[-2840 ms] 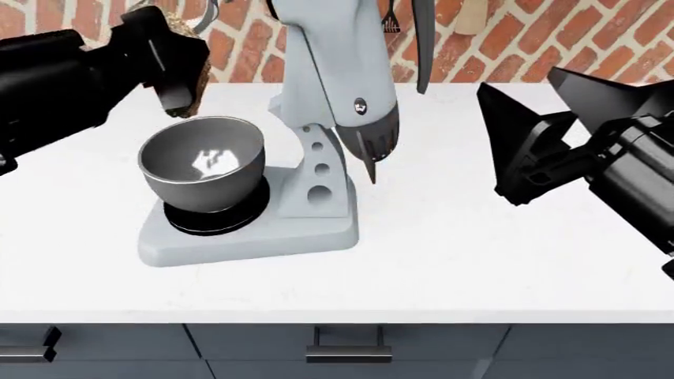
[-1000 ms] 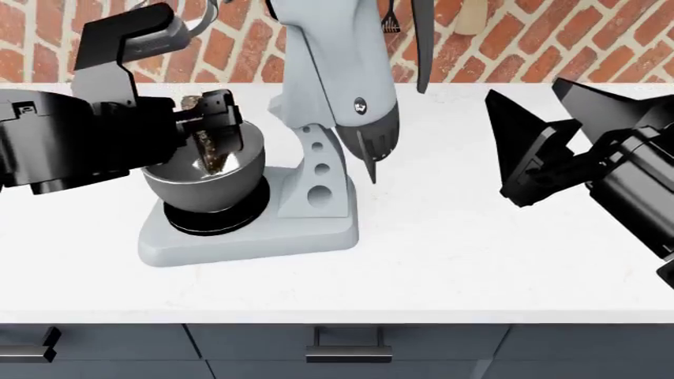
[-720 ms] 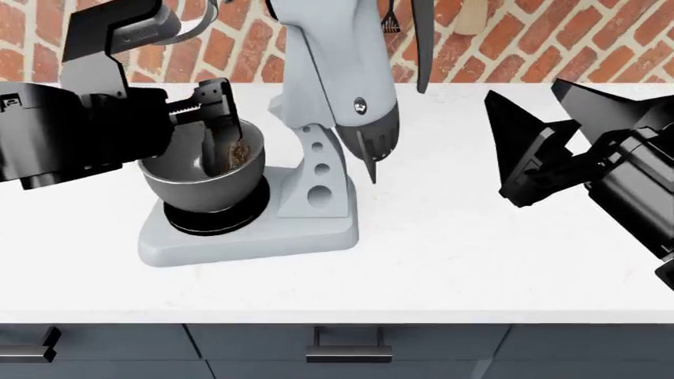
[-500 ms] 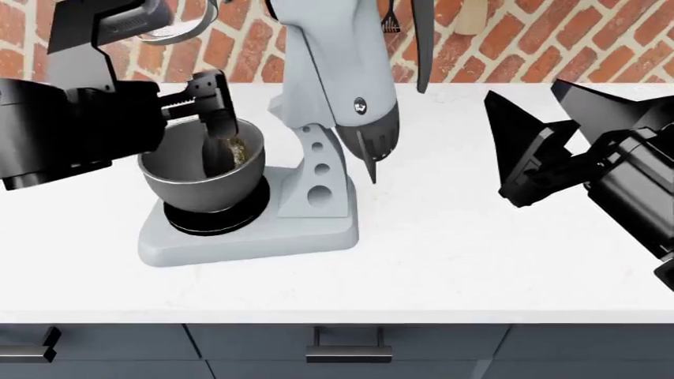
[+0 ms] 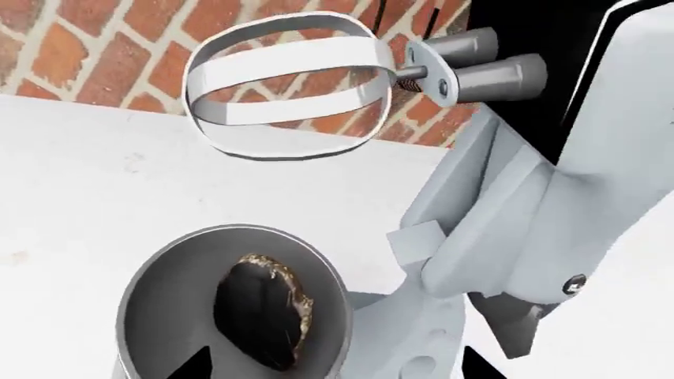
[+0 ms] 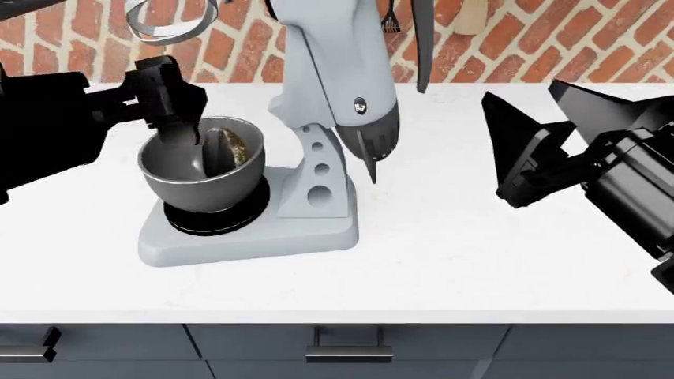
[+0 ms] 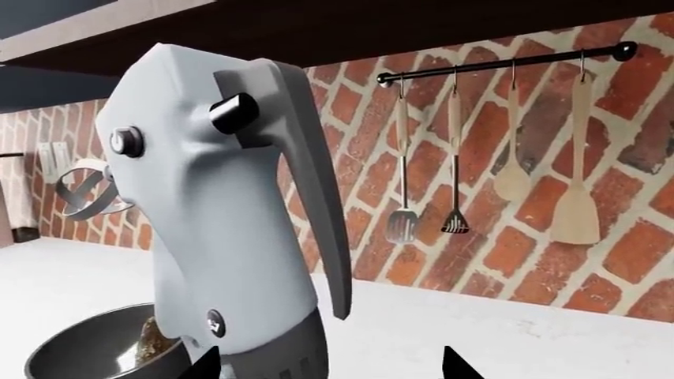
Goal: Place the bread in the stand mixer bowl.
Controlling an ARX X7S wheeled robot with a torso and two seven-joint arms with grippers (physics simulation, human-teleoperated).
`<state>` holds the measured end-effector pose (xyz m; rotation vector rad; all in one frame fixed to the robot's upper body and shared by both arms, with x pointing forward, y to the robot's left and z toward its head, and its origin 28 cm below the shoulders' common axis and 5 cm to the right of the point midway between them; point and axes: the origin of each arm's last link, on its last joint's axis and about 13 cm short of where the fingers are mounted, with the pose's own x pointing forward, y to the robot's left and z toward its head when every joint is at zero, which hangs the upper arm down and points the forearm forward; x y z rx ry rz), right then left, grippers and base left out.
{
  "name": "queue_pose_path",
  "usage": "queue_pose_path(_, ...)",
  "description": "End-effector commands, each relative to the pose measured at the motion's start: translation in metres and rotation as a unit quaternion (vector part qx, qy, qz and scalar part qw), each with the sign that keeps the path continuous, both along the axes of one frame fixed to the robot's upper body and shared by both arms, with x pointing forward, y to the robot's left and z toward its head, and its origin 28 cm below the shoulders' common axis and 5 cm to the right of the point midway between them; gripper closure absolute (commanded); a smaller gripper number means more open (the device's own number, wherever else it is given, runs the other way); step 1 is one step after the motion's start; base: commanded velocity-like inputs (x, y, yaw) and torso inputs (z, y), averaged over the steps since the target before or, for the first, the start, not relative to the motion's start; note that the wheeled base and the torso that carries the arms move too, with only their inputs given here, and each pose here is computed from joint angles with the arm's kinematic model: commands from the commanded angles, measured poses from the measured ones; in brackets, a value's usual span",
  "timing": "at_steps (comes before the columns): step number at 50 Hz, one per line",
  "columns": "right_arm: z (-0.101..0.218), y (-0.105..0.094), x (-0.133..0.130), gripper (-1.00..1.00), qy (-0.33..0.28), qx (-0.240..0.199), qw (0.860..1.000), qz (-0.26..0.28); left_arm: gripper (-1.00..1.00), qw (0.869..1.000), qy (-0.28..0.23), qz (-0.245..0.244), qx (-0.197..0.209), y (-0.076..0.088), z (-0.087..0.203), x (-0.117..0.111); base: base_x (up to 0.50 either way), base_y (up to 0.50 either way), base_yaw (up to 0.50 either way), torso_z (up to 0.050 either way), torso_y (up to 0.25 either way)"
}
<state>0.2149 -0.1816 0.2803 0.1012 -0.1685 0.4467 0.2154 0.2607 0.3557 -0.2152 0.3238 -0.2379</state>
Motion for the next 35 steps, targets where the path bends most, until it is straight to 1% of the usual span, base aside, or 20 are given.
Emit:
queue_pose_path(1, 0.004, 0.002, -0.002, -1.00, -0.005, -0.004, 1.000, 0.000, -1.00, 0.999, -0.051, -0.017, 0.005, 0.003, 0.010, -0.043, 0.00, 0.00, 0.00, 0.000, 0.000)
queue_pose_path(5, 0.007, 0.005, -0.006, -1.00, -0.011, -0.008, 1.000, -0.003, -1.00, 0.997, -0.075, -0.022, 0.008, 0.003, 0.009, -0.061, 0.00, 0.00, 0.00, 0.000, 0.000)
queue_pose_path(8, 0.010, 0.005, -0.008, -1.00, -0.015, -0.009, 1.000, -0.003, -1.00, 0.996, -0.090, -0.022, 0.005, 0.004, 0.010, -0.067, 0.00, 0.00, 0.00, 0.000, 0.000)
queue_pose_path(13, 0.014, 0.005, -0.012, -1.00, -0.022, -0.008, 1.000, -0.003, -1.00, 0.994, -0.108, -0.015, 0.012, 0.003, 0.009, -0.069, 0.00, 0.00, 0.00, 0.000, 0.000)
queue_pose_path(26, 0.015, 0.007, -0.014, -1.00, -0.026, -0.009, 1.000, 0.001, -1.00, 0.991, -0.131, -0.031, 0.017, -0.002, 0.007, -0.072, 0.00, 0.00, 0.00, 0.000, 0.000)
queue_pose_path(35, 0.017, 0.007, -0.016, -1.00, -0.033, -0.001, 0.999, 0.006, -1.00, 0.989, -0.143, -0.030, 0.023, -0.004, 0.006, -0.071, 0.00, 0.00, 0.00, 0.000, 0.000)
